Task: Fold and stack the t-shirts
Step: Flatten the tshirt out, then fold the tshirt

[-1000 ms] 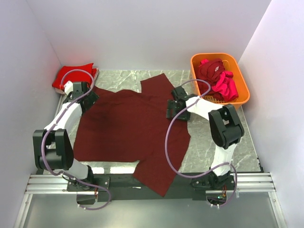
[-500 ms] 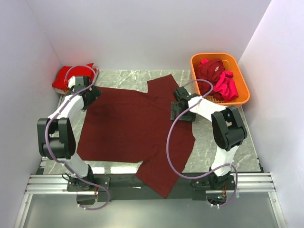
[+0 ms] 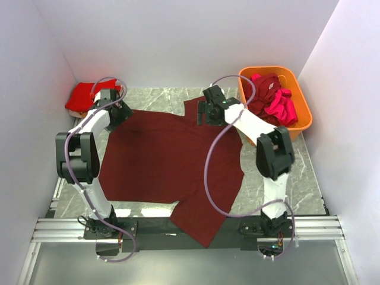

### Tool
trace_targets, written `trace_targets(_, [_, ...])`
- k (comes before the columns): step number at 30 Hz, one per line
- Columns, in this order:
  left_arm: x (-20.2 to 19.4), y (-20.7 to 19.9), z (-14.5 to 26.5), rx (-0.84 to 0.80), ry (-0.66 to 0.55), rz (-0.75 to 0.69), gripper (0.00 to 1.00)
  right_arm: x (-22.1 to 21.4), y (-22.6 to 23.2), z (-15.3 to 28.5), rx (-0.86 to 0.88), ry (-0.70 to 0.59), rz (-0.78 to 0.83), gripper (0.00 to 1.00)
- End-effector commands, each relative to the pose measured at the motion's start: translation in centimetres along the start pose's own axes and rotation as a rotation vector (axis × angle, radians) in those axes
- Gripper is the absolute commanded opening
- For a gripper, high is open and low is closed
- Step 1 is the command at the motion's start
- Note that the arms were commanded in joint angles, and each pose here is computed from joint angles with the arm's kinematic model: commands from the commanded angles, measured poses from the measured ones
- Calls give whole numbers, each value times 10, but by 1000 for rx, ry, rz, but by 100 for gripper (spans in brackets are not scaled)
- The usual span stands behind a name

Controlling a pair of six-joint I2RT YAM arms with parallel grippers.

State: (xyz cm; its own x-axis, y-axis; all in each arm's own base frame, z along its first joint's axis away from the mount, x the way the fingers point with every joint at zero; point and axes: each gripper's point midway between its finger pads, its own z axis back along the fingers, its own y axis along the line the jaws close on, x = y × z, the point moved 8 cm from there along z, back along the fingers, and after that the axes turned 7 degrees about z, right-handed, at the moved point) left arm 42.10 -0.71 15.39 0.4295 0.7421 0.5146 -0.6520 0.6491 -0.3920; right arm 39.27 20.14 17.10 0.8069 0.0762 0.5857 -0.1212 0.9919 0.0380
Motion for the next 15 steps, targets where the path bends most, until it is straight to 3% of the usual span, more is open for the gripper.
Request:
trace_targets(1, [-5,-2,0,-18,35,-45,100,7,0,-21,-24,33,5,92])
trace_targets(15, [-30,10,-47,76,164,-77,99,-5,-18,-83,-64,204,-18,91])
